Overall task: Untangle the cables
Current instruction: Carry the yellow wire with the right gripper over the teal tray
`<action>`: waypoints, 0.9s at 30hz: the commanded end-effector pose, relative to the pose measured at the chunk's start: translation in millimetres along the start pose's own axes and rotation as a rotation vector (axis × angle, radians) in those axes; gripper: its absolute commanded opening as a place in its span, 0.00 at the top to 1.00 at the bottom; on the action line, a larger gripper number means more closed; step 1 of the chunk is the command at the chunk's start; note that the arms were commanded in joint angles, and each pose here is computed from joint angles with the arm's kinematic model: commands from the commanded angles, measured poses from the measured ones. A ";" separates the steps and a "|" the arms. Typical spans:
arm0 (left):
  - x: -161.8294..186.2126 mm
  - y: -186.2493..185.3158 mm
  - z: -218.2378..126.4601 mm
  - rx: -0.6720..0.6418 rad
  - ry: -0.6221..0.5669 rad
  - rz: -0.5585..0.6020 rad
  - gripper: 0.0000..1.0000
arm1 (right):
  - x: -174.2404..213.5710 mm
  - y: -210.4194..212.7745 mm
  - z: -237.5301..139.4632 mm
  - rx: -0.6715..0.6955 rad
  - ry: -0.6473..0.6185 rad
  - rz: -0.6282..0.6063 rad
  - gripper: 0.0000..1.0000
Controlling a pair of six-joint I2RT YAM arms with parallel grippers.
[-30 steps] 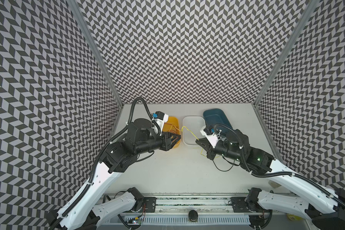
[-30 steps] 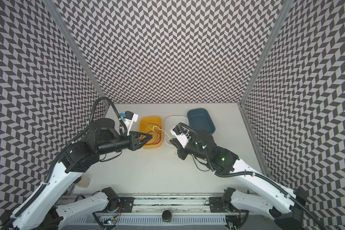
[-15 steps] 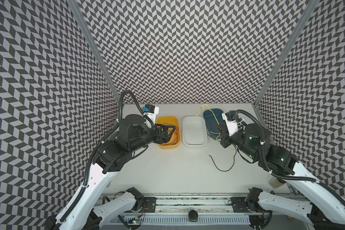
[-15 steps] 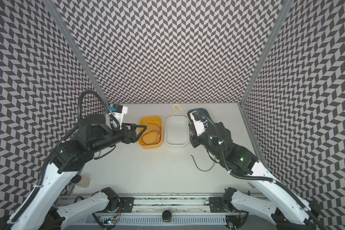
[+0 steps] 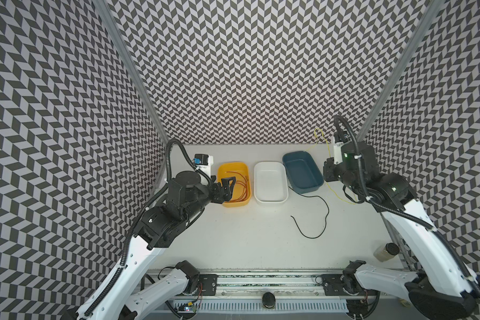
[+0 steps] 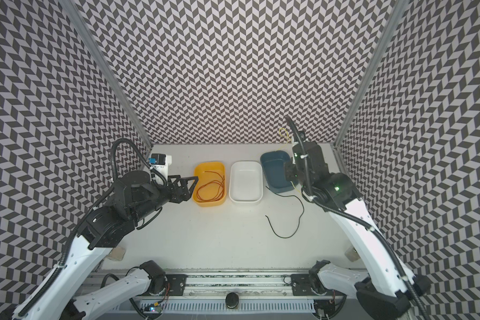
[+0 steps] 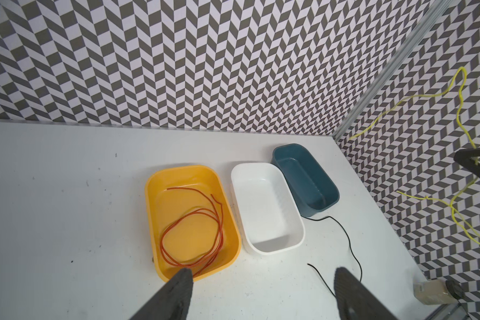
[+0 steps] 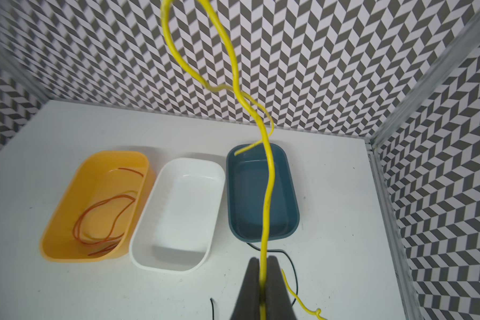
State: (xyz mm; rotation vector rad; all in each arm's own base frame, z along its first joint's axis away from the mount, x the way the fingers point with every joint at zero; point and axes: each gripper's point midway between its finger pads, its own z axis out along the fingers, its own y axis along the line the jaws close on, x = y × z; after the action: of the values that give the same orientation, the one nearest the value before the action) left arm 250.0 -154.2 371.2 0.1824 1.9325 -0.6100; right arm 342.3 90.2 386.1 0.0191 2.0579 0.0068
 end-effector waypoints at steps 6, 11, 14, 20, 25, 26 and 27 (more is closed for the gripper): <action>5.8 7.4 13.6 -0.014 -0.032 -0.003 0.19 | 41.6 5.7 67.5 0.063 0.321 -0.045 1.00; 16.0 6.6 21.9 0.006 -0.009 -0.005 0.20 | 56.2 12.7 105.1 0.080 0.417 -0.080 1.00; 21.2 7.1 24.9 0.015 0.002 -0.010 0.20 | 61.8 15.7 125.6 0.093 0.472 -0.098 1.00; 29.3 8.1 28.9 0.024 0.022 -0.013 0.20 | 64.2 17.5 163.1 0.129 0.543 -0.127 1.00; 34.5 8.7 30.0 0.029 0.030 -0.017 0.21 | 83.2 8.5 192.6 0.155 0.627 -0.141 1.00; 35.2 9.1 30.5 0.028 0.033 -0.017 0.21 | 85.7 8.3 198.3 0.149 0.633 -0.138 1.00; 36.0 8.9 31.4 0.029 0.036 -0.019 0.21 | 85.4 8.3 202.1 0.149 0.629 -0.133 1.00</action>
State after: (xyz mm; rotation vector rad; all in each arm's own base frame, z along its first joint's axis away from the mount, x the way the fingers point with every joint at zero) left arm 262.5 -167.2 323.8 0.2034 1.9804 -0.6355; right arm 485.4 107.2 224.0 -0.0249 2.6266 -0.2317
